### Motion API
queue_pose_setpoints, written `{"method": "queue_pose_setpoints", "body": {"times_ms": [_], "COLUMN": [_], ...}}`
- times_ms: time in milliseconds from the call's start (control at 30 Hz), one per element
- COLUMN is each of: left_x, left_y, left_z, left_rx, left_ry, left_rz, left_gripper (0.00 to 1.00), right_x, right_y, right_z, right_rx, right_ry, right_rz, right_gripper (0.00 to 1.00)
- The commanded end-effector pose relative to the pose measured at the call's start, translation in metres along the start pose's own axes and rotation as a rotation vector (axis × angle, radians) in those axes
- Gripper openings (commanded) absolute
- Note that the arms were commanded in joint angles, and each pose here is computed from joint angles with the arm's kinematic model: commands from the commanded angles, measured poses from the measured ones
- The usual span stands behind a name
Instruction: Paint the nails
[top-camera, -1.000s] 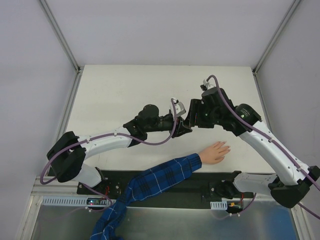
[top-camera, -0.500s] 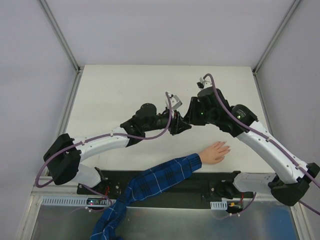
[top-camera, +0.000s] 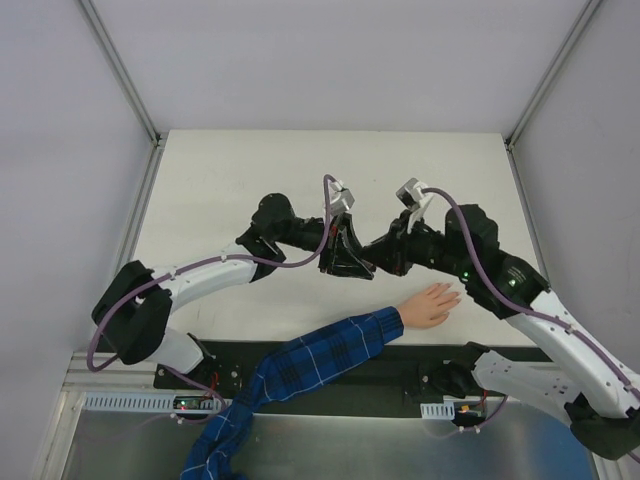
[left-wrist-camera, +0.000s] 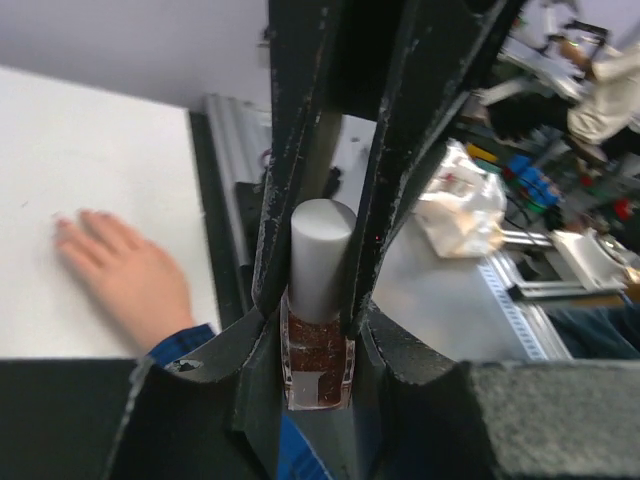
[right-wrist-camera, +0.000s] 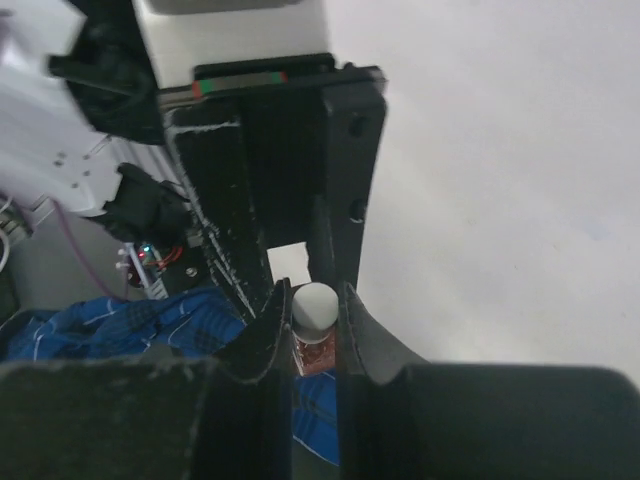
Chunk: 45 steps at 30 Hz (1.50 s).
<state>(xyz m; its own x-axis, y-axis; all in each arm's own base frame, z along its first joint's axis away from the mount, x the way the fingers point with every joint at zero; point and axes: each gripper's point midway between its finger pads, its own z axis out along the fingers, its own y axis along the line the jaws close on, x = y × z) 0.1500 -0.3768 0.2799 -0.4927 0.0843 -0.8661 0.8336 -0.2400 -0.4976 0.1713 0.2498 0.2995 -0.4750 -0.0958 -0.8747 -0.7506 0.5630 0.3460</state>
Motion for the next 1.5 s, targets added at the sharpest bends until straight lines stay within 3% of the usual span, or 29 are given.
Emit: {"method": "queue_pose_setpoints", "body": {"times_ms": [0,33,100,133,167,233,267,433,700,1167,1267,1300,1333,1400,1433,1467], "left_x": [-0.033,-0.031,-0.041,-0.043,-0.034,-0.053,-0.043,-0.065,-0.069,-0.063,-0.063,-0.064,-0.062,-0.067,-0.052,-0.048], "left_y": [-0.058,-0.052,-0.048,-0.041,-0.029,-0.018,-0.014,-0.001,0.01,0.011,-0.001,-0.005,-0.023,-0.05,-0.079,-0.092], "left_z": [-0.019,-0.018,-0.016,-0.016,-0.015,-0.014,-0.013,-0.017,-0.016,-0.011,-0.007,-0.007,-0.002,-0.002,-0.002,-0.005], "left_rx": [0.252,0.223,0.155,0.117,0.045,-0.1,-0.151,-0.362,-0.499,-0.522,-0.464,-0.443,-0.339,-0.161,0.044,0.138], "left_ry": [-0.015,-0.012,-0.059,-0.072,-0.043,-0.094,-0.064,-0.139,-0.162,-0.13,-0.118,-0.112,-0.083,-0.068,0.005,0.031], "left_rz": [0.126,0.111,0.124,0.189,0.109,0.228,0.201,0.275,0.262,0.246,0.257,0.273,0.287,0.293,0.28,0.268], "left_gripper": [0.0,0.0,0.0,0.0,0.0,0.0,0.0,0.0,0.0,0.0,0.0,0.0,0.0,0.0,0.0,0.0], "right_x": [0.017,0.014,0.0,-0.003,-0.008,-0.018,-0.021,-0.036,-0.053,-0.052,-0.048,-0.04,-0.039,-0.034,-0.02,-0.012], "right_y": [0.038,0.033,0.026,0.015,0.011,-0.003,-0.007,-0.021,-0.022,-0.011,-0.005,-0.007,-0.005,0.033,0.043,0.078], "right_z": [-0.008,-0.006,-0.009,-0.009,-0.011,-0.02,-0.024,-0.038,-0.031,0.012,0.01,0.01,0.007,-0.003,-0.004,-0.014], "right_rx": [-0.255,-0.219,-0.132,-0.051,-0.011,0.12,0.157,0.309,0.394,0.364,0.315,0.307,0.281,0.03,-0.08,-0.313], "right_ry": [0.057,0.053,0.021,0.015,0.004,-0.029,-0.045,-0.119,-0.148,-0.085,-0.079,-0.059,-0.057,-0.036,0.002,0.027], "right_rz": [-0.128,-0.108,-0.015,0.025,0.064,0.18,0.212,0.337,0.321,0.261,0.226,0.185,0.151,0.05,-0.046,-0.104], "right_gripper": [0.0,0.03,0.22,0.4,0.5,0.64,0.67,0.7,0.66,0.45,0.16,0.0,0.0,0.01,0.0,0.01]}}
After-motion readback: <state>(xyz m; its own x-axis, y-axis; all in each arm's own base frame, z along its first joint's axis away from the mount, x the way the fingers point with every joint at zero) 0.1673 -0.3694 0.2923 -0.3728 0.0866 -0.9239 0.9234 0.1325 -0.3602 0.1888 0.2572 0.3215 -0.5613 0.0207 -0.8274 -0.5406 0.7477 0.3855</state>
